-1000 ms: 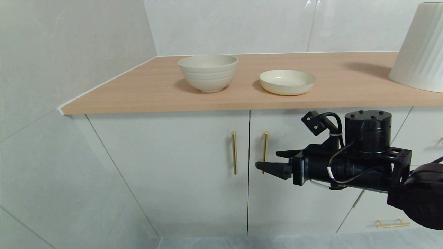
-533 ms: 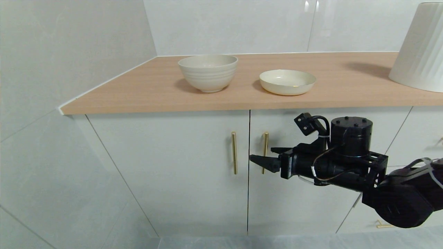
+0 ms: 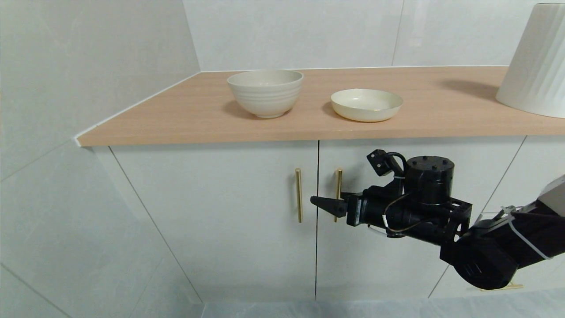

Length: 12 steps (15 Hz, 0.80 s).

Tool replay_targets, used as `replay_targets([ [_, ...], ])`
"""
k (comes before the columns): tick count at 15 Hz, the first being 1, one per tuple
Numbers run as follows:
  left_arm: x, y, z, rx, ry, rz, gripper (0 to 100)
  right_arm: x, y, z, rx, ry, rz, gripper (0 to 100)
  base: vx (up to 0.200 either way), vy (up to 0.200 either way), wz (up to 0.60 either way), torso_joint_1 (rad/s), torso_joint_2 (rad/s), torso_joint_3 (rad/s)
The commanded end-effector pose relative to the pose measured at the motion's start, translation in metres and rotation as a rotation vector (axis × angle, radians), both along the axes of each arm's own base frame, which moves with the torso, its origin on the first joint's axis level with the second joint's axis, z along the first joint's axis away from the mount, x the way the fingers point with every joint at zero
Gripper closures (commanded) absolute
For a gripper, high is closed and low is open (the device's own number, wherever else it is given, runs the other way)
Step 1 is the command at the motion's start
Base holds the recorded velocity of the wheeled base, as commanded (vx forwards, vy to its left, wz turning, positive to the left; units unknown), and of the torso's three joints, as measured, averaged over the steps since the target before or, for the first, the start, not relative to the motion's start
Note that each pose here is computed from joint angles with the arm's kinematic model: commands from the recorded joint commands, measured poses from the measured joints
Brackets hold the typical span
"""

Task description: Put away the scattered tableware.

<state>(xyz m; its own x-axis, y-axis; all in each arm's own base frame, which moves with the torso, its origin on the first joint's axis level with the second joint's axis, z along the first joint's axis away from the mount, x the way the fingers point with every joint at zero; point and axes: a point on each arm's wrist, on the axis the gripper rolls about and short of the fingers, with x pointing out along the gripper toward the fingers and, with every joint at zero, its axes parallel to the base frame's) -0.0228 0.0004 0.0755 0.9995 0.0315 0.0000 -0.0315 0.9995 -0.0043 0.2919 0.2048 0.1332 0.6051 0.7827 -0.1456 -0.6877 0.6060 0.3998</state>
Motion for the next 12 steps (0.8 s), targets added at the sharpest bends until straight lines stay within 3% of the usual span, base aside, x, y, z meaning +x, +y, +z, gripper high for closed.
replay_targets([
  [1,0.0,0.0,0.0,0.0,0.0,0.001,0,-0.006,0.008,-0.002,0.008,0.01,0.029,0,0.0,0.0,0.0,0.0,0.0,0.0],
  [7,0.0,0.0,0.0,0.0,0.0,0.001,0,-0.038,0.008,0.002,0.007,0.03,0.132,0,0.0,0.0,0.0,0.0,0.0,0.0],
  [12,0.0,0.0,0.0,0.0,0.0,0.001,0,-0.089,-0.028,0.013,0.027,0.061,0.34,0,0.0,0.0,0.0,0.0,0.0,0.0],
])
